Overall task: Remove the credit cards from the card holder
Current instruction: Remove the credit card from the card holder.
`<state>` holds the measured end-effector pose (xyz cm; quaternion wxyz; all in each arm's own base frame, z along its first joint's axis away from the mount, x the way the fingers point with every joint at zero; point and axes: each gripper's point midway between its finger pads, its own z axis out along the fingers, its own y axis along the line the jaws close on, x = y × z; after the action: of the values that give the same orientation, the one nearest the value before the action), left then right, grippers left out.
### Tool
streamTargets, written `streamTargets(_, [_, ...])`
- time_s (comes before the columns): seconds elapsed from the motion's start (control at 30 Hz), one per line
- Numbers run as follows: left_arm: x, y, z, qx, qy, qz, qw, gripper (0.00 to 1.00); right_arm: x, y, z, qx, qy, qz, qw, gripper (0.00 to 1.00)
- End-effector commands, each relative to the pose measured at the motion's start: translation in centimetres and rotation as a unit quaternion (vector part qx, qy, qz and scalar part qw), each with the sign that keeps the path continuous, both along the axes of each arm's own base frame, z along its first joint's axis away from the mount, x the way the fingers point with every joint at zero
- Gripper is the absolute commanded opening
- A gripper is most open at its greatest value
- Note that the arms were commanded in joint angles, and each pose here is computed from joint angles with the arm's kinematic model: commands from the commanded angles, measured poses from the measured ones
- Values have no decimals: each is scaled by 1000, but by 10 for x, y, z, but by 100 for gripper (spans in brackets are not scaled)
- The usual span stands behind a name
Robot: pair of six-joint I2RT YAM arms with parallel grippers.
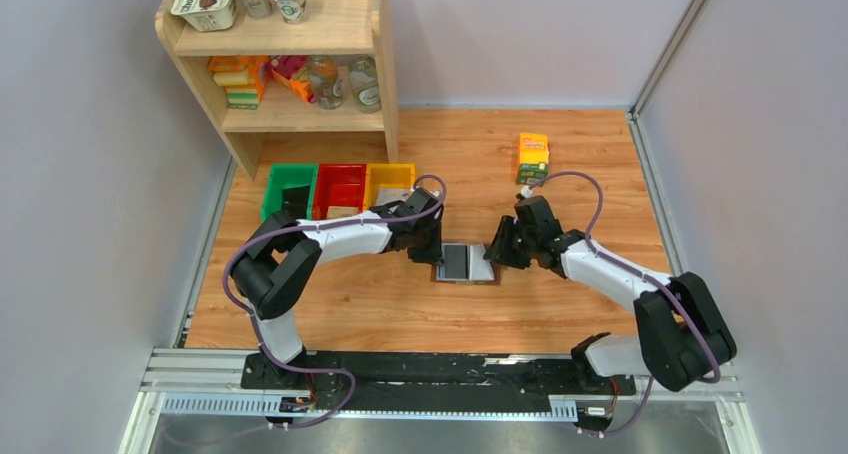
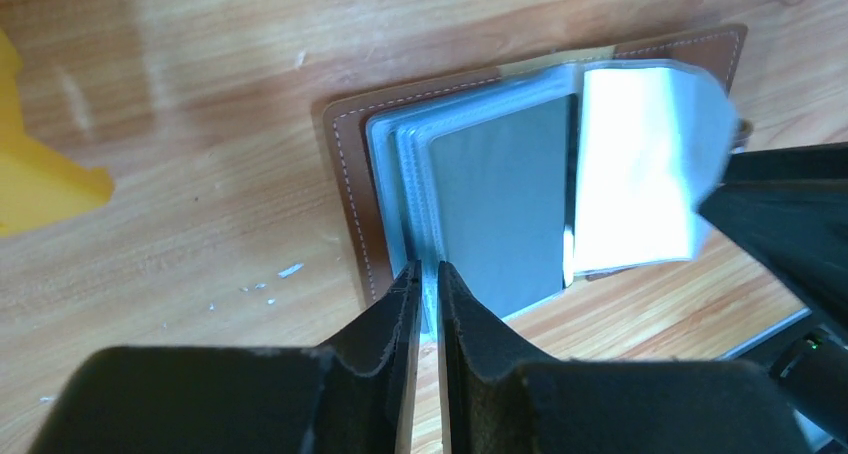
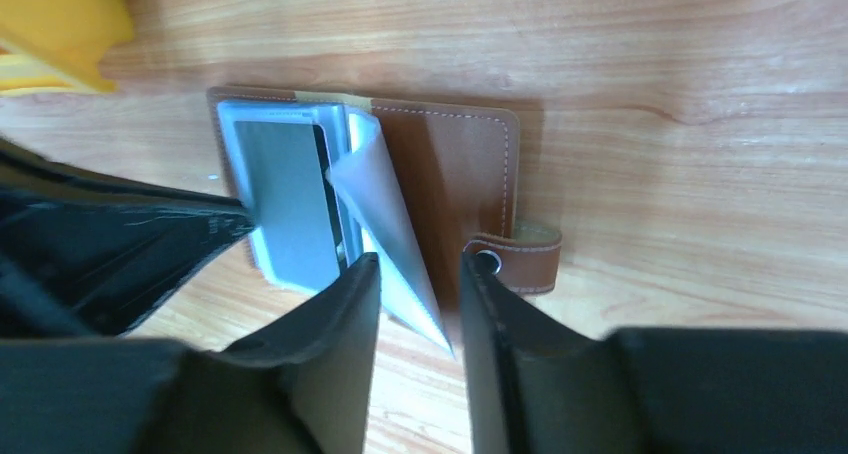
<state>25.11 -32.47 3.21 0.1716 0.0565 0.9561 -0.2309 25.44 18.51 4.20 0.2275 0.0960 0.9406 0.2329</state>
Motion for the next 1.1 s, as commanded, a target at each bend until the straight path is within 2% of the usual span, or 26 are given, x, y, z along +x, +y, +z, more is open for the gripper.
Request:
streamTargets(0.0, [-11, 12, 0, 19, 5, 7, 1000, 19, 15, 12, 58, 16, -79, 25, 996, 42])
streamTargets(0.03, [-12, 12, 1, 19, 3, 7, 1000, 19, 15, 19, 70, 28, -95, 40, 994, 46])
streamTargets(0.1, [-13, 12, 0, 21, 4, 5, 1000, 19, 11, 35, 87, 55, -114, 70, 989, 48])
streamTargets(0.23, [-13, 13, 1, 23, 3, 9, 1000, 18, 11, 55, 99, 85, -135, 91, 983, 41])
streamTargets(0.3, [-14, 14, 2, 23, 2, 9, 1000, 18, 12, 59, 95, 90, -129, 92, 983, 36])
streamTargets(0.47, [-13, 15, 4, 22, -2, 13, 1000, 18, 14, 64, 58, 80, -89, 105, 987, 31])
streamTargets(0.7, [-18, 18, -3, 24, 7, 18, 1000, 18, 14, 49, 10, 84, -40, 85, 992, 37])
streamTargets(0.87, [-21, 17, -4, 22, 16, 18, 999, 18, 15, 57, 1, 117, -33, 97, 988, 41])
streamTargets(0.97, [-25, 26, -8, 32, 18, 24, 999, 18, 13, 64, -1, 137, -24, 107, 984, 41])
streamTargets(1.07, [-31, 34, -9, 38, 18, 29, 999, 18, 12, 71, 3, 158, -25, 115, 980, 36])
